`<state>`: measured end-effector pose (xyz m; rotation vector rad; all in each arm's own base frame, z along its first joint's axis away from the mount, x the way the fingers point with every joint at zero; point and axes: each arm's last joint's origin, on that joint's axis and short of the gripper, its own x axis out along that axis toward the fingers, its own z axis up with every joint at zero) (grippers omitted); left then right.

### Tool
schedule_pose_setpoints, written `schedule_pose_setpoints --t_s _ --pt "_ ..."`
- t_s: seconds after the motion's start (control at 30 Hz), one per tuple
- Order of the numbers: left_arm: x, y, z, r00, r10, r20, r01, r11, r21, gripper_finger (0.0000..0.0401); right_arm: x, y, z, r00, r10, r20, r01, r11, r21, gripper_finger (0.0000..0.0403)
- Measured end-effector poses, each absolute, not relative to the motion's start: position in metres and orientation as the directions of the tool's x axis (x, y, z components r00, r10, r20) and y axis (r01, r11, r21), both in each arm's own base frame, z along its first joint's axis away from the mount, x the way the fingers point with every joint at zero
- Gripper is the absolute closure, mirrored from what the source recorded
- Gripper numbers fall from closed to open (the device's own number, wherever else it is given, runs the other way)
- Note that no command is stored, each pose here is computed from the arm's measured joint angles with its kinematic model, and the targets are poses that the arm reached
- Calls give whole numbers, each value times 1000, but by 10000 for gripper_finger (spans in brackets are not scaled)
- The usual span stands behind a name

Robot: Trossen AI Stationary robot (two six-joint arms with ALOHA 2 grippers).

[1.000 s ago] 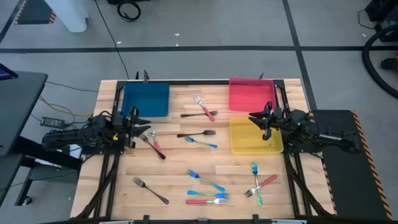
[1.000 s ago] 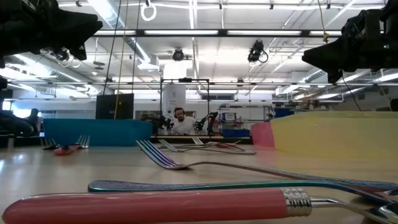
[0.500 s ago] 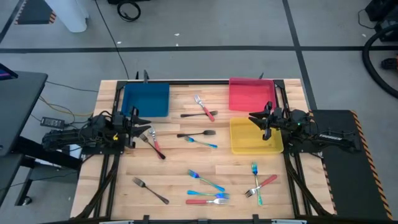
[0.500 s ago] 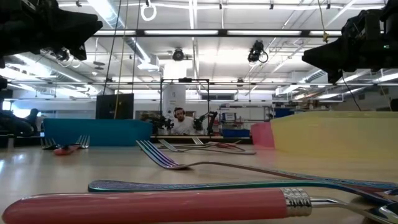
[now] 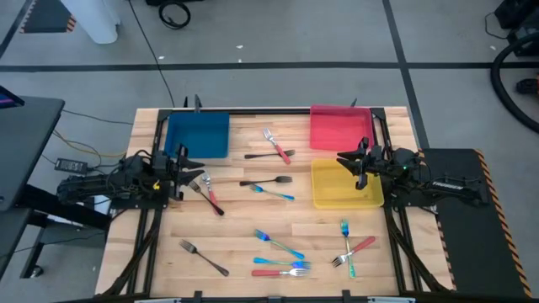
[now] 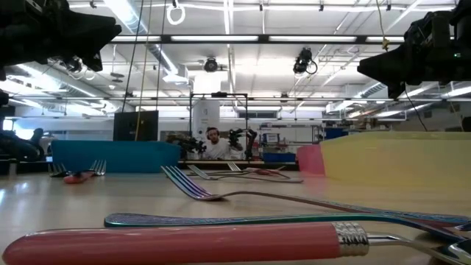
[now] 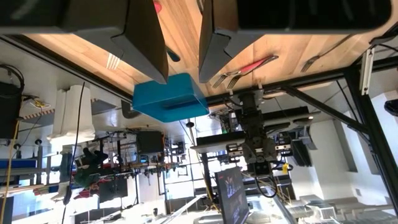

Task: Sort silverware by color (type)

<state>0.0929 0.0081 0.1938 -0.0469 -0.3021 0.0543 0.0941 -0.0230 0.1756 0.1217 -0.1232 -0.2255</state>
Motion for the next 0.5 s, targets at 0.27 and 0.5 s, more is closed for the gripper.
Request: schedule_pose_setpoints --t_s 0.27,0.5 --pt "93 8 194 953 60 296 -46 997 -54 312 93 -23 182 954 -241 178 219 966 134 304" --pt "93 8 194 953 61 296 -47 997 -54 312 91 -23 190 936 -243 256 214 968 134 304"
